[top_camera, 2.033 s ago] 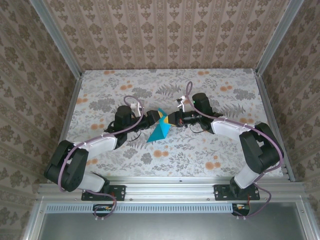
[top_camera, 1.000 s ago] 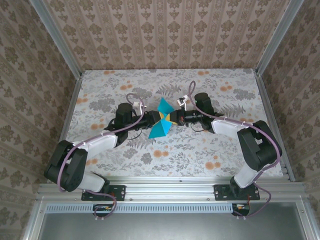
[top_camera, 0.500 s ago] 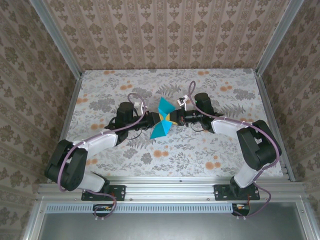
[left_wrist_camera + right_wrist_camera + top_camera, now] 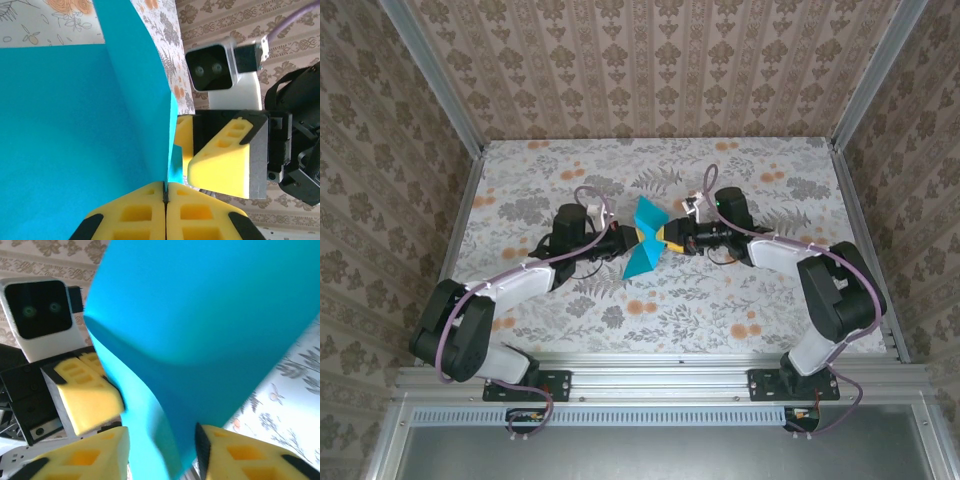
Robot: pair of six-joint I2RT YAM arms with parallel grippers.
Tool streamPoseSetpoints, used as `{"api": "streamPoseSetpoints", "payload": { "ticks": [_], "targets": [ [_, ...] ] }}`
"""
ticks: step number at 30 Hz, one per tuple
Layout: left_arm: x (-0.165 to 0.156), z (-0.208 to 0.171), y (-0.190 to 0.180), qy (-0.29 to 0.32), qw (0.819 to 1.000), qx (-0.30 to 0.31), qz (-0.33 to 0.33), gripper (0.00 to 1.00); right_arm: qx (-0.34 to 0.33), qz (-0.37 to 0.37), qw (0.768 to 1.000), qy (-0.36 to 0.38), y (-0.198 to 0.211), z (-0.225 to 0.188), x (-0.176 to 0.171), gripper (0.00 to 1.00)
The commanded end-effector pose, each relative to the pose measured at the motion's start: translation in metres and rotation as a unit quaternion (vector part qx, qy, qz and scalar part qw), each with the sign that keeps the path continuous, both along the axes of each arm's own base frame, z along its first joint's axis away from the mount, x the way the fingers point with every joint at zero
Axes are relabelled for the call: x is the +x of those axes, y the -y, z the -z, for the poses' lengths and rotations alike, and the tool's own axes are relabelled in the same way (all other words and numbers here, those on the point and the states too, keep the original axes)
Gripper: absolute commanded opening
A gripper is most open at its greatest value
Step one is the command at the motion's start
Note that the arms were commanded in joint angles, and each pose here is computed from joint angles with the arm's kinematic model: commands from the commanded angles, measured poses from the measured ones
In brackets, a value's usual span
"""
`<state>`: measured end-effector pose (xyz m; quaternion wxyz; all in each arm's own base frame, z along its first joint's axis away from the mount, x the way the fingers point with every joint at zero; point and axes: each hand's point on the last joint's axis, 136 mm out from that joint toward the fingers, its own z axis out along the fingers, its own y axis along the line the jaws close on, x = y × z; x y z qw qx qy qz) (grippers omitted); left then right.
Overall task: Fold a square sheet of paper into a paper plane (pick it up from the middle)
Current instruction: Turn over the paper at the center of the table.
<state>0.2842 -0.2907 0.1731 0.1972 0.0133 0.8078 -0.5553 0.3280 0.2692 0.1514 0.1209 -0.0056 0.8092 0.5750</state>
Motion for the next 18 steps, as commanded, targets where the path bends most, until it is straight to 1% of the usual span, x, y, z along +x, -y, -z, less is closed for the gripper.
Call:
{"api": "streamPoseSetpoints", "payload": {
  "ticks": [1, 3, 5, 8, 15, 18],
  "targets": [
    [0.011, -0.014, 0.000, 0.017, 1.000, -0.015, -0.014, 0.06, -0.019, 0.012, 1.000, 0.006, 0.012, 0.000, -0.009, 0.48],
    [0.014, -0.016, 0.001, 0.017, 0.999, -0.021, -0.018, 0.06, -0.014, 0.022, 1.000, -0.004, 0.013, 0.002, -0.012, 0.53],
    [0.016, -0.017, 0.002, 0.014, 0.999, -0.029, -0.021, 0.06, 0.006, 0.031, 0.999, -0.015, 0.010, 0.001, -0.013, 0.58],
    [0.018, -0.019, 0.004, 0.012, 0.999, -0.040, -0.022, 0.06, 0.023, 0.046, 0.998, -0.023, 0.007, 0.001, -0.011, 0.63],
    [0.019, -0.022, 0.009, 0.013, 0.998, -0.052, -0.019, 0.05, 0.077, 0.052, 0.995, -0.032, -0.014, -0.009, -0.008, 0.66],
    [0.019, -0.021, 0.009, 0.012, 0.998, -0.050, -0.022, 0.05, 0.087, 0.053, 0.994, -0.038, -0.020, -0.007, -0.008, 0.66]
  ]
}}
